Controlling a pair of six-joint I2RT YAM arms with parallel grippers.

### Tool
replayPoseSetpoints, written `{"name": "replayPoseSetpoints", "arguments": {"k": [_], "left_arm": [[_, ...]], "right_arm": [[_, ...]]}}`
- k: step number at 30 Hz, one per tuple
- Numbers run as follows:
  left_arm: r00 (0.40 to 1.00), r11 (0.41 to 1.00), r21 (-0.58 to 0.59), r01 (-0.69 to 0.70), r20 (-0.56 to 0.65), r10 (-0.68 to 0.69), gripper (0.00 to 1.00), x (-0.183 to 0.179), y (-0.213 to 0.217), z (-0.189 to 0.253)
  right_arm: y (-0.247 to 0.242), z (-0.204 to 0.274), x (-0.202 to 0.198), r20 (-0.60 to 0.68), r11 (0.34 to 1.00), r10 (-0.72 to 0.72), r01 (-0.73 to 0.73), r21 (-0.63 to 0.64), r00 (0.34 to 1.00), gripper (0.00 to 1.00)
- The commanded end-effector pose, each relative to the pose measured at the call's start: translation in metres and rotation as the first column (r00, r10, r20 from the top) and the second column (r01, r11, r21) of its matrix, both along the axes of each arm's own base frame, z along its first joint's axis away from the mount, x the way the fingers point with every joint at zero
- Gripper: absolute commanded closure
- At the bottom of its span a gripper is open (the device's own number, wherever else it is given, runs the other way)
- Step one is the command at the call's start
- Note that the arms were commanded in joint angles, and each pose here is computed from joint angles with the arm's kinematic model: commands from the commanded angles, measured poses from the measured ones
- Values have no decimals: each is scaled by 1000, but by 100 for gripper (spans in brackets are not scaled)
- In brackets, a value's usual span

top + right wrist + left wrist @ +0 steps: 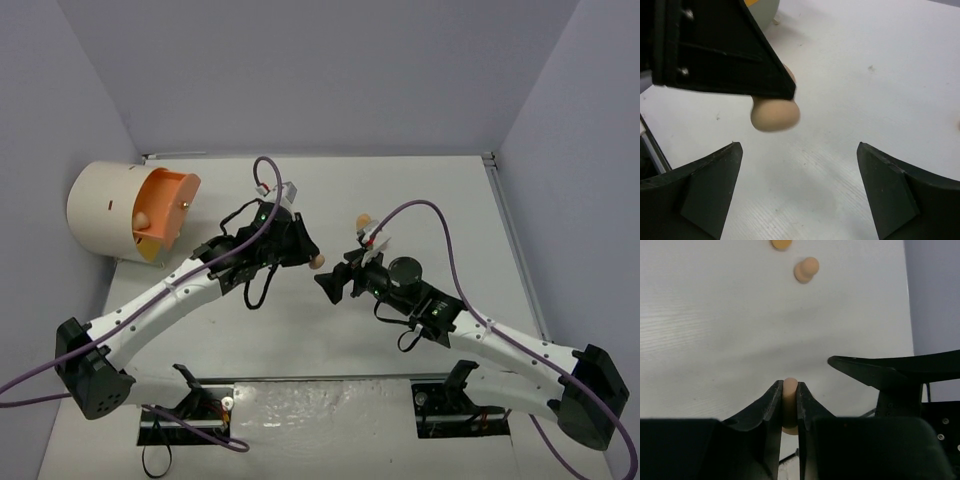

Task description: Organize the makeup

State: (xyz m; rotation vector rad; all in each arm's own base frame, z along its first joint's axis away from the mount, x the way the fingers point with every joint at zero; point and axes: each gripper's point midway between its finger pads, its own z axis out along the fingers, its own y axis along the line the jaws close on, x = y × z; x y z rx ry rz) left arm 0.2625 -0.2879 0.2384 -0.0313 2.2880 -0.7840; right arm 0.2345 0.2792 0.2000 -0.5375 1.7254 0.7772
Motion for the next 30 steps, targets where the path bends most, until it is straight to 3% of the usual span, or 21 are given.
{"name": "replayPoseSetpoints", "arguments": {"k": [1, 6, 14, 22, 30], "left_arm": [[966, 985, 84, -150, 223, 128, 100, 19, 55, 70], [914, 924, 176, -339, 294, 280, 100, 42, 142, 103], [769, 723, 291, -627, 380, 514, 98, 86, 292, 141], [719, 642, 327, -694, 375, 585, 89, 129, 349, 140], [723, 641, 334, -690, 317, 614, 87, 163, 365, 98]], "right_arm": [[-18, 53, 10, 97, 992, -110, 104, 68, 989, 0], [-43, 53, 9, 98, 982, -188, 186, 27, 977, 0], [-64, 42, 9, 88, 965, -258, 260, -13, 962, 0], [-69, 29, 10, 87, 959, -272, 277, -52, 958, 0], [-77, 26, 13, 87, 948, -303, 310, -76, 949, 0]]}}
